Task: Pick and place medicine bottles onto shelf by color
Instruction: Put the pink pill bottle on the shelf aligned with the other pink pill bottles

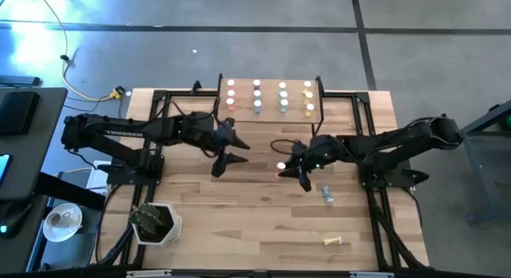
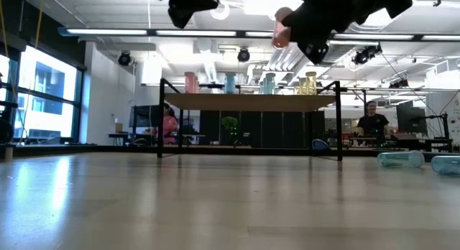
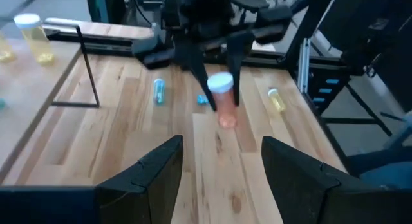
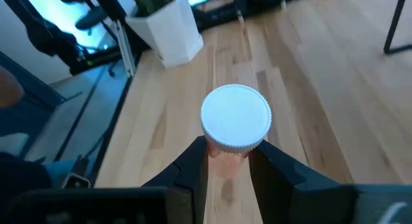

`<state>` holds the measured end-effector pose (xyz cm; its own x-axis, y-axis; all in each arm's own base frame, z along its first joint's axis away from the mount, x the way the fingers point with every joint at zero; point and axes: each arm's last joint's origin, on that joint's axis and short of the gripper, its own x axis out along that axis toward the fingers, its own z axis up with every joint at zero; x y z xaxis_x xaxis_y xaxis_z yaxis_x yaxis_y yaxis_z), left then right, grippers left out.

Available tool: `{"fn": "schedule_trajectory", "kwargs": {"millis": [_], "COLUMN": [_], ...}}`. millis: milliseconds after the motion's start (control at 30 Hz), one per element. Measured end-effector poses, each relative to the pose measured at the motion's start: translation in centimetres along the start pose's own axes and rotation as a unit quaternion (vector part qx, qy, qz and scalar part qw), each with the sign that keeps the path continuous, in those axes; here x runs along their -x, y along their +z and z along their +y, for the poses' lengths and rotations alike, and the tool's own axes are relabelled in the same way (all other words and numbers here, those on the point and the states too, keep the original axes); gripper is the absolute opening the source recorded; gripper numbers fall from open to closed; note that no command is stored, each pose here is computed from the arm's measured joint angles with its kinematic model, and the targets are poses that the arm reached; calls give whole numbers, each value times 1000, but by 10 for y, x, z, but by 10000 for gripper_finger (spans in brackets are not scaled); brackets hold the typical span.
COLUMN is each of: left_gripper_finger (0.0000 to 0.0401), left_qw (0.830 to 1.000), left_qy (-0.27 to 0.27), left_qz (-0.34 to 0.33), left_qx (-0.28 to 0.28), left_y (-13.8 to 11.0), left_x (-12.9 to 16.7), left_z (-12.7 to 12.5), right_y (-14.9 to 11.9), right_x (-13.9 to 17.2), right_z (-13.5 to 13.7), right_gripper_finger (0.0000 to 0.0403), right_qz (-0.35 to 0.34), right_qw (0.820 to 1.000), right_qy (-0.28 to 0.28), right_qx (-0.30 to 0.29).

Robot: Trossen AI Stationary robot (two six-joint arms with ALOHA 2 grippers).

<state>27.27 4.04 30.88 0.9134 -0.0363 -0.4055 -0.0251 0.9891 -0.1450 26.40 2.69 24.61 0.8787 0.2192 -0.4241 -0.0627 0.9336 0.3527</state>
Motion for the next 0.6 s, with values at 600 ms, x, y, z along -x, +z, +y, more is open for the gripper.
{"fn": "schedule_trajectory", "kwargs": {"millis": [600], "left_gripper_finger": [200], "left_qw": [994], "left_qy": [-2], "left_qz": [107], "left_qx": [7], "left_y": [12], "left_x": [-7], "left_z": [26], "right_y": [48], "right_x": [-35], "right_z": [-23], "right_gripper_finger": [87], "right_qz": [142], "right_qw": [989], "right_qy": [-32], "right_qx": [21]}}
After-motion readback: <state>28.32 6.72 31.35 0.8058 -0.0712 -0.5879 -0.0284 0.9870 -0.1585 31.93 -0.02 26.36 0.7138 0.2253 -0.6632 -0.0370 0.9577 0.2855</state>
